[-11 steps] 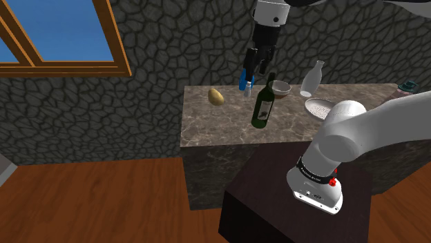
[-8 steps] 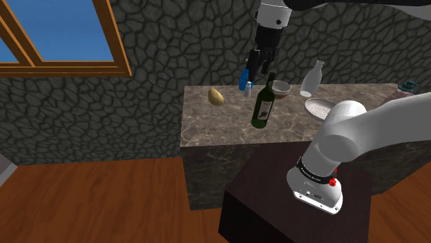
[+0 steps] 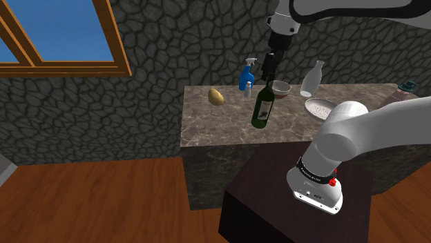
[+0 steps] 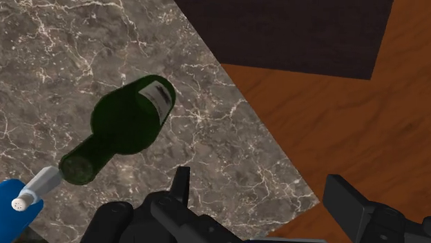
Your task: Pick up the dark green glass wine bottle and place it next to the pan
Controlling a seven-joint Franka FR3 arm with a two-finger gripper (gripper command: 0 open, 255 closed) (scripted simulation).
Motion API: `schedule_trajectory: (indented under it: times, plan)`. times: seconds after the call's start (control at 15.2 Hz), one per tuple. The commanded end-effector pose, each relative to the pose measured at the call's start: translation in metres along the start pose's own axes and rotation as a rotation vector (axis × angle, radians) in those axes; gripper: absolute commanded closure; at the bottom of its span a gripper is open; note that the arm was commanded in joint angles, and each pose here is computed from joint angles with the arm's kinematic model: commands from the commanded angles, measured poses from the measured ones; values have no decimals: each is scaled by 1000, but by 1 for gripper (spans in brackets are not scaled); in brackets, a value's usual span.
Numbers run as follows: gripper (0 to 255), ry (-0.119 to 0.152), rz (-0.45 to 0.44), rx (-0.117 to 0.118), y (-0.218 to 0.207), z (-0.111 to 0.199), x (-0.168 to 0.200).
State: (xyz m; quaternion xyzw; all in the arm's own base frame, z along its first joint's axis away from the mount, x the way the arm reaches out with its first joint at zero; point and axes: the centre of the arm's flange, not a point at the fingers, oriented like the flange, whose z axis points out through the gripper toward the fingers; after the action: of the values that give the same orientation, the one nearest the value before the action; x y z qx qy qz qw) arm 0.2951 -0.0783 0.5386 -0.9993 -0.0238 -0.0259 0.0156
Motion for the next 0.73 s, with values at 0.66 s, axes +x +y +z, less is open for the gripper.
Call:
schedule_trajectory:
  times: [0.66]
  plan:
    - [0, 54, -128, -58, 130, 43, -4]
